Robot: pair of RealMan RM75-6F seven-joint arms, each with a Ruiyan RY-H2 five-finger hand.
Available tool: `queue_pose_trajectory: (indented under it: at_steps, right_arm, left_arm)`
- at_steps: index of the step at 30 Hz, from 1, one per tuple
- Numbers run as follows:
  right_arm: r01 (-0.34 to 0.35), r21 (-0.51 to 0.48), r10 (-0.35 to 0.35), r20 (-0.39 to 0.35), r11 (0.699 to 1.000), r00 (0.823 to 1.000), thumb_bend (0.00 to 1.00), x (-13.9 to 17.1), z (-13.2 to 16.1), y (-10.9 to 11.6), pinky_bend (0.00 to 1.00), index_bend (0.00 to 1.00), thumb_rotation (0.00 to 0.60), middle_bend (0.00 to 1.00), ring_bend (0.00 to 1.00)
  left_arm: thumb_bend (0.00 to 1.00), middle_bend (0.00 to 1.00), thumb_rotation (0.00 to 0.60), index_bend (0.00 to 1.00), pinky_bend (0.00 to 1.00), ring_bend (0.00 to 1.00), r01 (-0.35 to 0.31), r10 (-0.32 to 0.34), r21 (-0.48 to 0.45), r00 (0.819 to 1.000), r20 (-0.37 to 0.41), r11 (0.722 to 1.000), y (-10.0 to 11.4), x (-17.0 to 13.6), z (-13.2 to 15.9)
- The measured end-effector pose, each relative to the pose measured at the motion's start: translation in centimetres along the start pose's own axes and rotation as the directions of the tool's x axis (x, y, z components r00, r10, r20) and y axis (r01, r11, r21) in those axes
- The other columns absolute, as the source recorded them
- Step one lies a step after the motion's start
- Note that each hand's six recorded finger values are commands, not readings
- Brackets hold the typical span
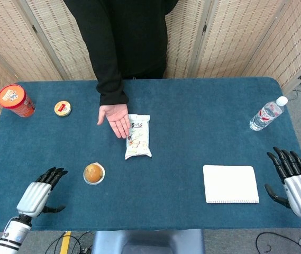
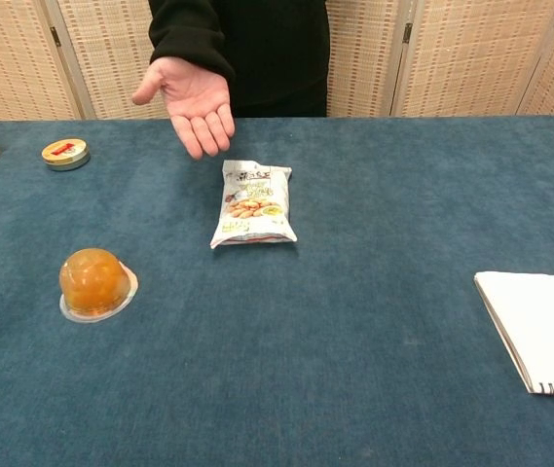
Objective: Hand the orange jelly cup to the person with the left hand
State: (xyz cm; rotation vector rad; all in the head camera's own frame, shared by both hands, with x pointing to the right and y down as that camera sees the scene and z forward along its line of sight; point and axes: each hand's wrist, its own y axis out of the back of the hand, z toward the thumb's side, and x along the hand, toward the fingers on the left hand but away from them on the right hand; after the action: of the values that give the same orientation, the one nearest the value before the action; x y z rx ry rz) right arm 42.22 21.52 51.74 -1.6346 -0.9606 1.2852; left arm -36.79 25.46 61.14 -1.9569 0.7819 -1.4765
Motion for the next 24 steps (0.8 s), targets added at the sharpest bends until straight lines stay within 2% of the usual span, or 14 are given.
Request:
queue_pose_trajectory:
  at_steps: [4,10,17,24]
  right_arm:
    - [0.027,-0.027,-0.028,-0.03,0.999,0.999,0.26,1.2,-0.2,1.1,0.0,0.0,0.6,0.0,0.0]
    - [0.047,-0.033,-0.048,-0.019,0.998,0.999,0.26,2.3,-0.8,1.7,0.0,0.0,0.6,0.0,0.0]
    - [0.038,-0.019,-0.038,-0.008,0.999,0.999,0.26,2.0,-0.9,1.4,0.0,0.0,0.6,0.0,0.0]
    - [0.041,-0.015,-0.041,0.002,0.999,0.999,0.26,1.6,-1.0,1.3,0.0,0.0,0.6,0.0,0.0]
  left_arm:
    - [0.13,0.15,0.6,0.15,0.26,0.13,0.041,-0.042,0.051,0.999,0.012,0.998,-0.6,2.4,1.5]
    - [0.13,0.18,0.6,0.19,0.27,0.15,0.095,-0.104,0.121,0.992,0.067,0.988,-1.0,6.9,4.0]
    - [0.13,0.2,0.6,0.21,0.27,0.15,0.138,-0.148,0.14,0.986,0.071,0.981,-1.5,10.1,4.2]
    - [0.13,0.2,0.6,0.23,0.28,0.15,0.171,-0.185,0.155,0.979,0.081,0.973,-1.9,11.6,4.3]
